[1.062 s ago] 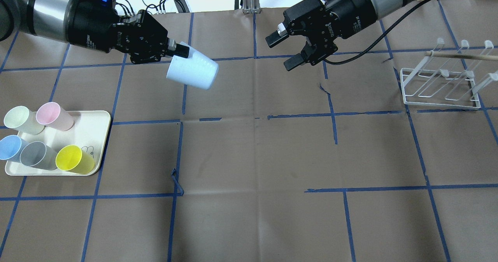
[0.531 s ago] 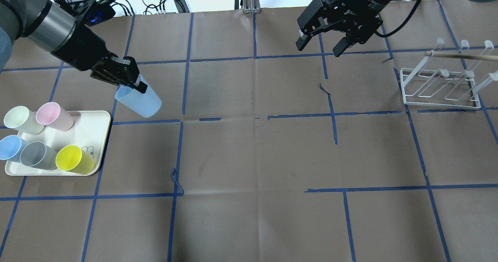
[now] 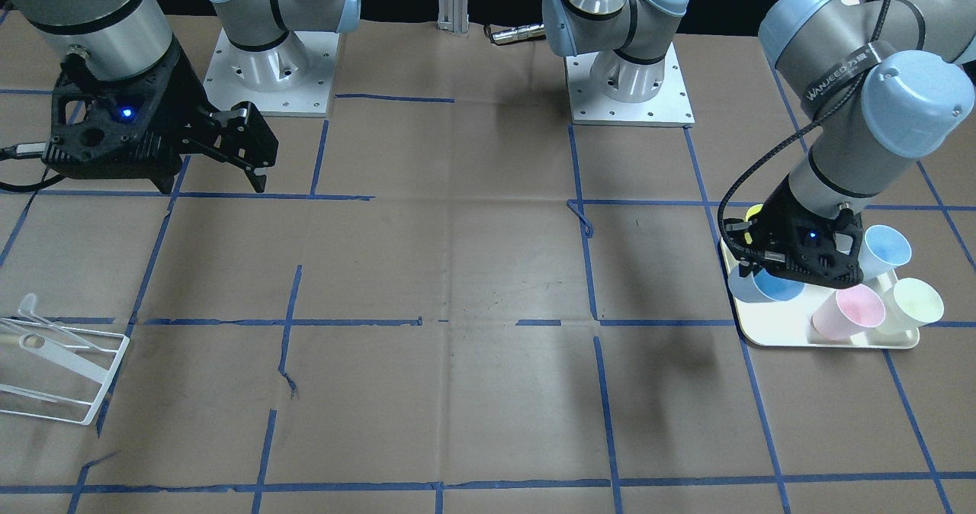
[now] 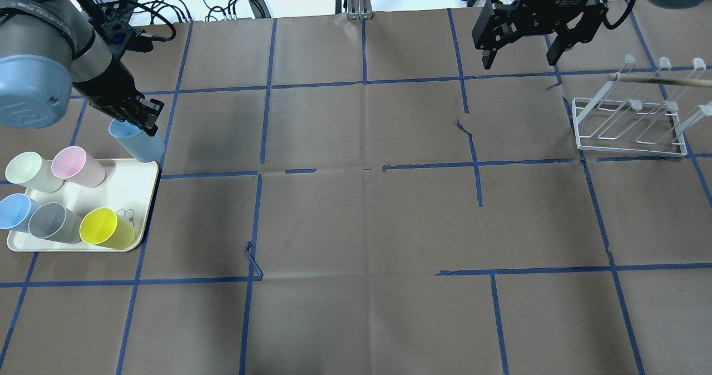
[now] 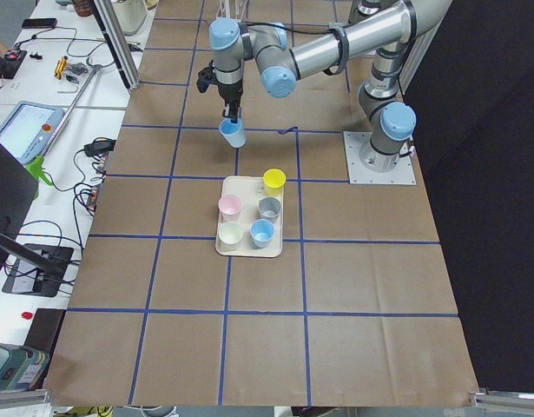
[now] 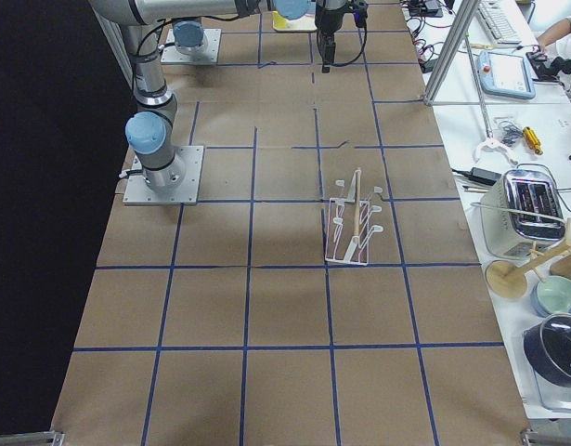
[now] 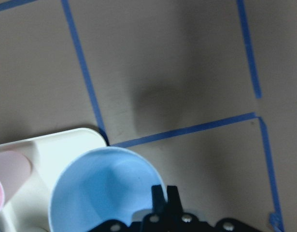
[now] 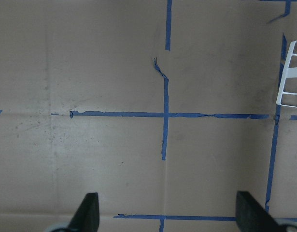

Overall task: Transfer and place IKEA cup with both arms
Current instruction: 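Lower the cup upright onto the white tray with the left gripper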

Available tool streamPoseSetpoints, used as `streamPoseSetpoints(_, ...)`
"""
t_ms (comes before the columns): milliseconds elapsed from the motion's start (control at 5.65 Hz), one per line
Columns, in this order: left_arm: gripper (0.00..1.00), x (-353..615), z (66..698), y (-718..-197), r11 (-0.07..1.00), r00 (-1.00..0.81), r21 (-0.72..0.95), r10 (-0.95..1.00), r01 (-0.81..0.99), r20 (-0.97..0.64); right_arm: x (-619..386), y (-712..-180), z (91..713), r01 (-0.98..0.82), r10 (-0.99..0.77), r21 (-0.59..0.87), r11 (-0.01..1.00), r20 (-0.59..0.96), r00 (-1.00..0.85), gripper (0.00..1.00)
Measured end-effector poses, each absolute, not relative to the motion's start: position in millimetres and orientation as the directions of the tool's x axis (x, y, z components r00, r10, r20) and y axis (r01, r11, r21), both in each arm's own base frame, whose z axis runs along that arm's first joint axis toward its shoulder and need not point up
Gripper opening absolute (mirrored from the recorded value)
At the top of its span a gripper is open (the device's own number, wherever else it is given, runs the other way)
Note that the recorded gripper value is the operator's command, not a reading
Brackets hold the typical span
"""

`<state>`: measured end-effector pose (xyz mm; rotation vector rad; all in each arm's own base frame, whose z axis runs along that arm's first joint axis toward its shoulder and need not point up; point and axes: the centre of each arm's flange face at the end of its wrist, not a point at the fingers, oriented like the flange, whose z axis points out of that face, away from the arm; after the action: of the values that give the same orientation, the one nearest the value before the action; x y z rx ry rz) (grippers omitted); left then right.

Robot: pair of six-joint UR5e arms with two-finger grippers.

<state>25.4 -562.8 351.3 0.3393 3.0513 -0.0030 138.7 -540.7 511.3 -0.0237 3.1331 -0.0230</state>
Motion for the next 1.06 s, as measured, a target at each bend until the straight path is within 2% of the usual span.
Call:
streamPoseSetpoints(354, 0.0, 67, 309, -560, 0.973, -0.964, -0.008, 0.23, 0.233, -0.133, 139, -541, 508, 0.005, 0.005, -0.013, 1.0, 0.002, -1.0, 1.0)
streamPoseSetpoints(1062, 0.02, 86, 261, -544, 0.974, -0.968, 0.059, 0.225, 0.219, -0.111, 139, -541, 511, 0.021, 0.021, -0.018, 1.0, 0.0, -1.0, 1.0)
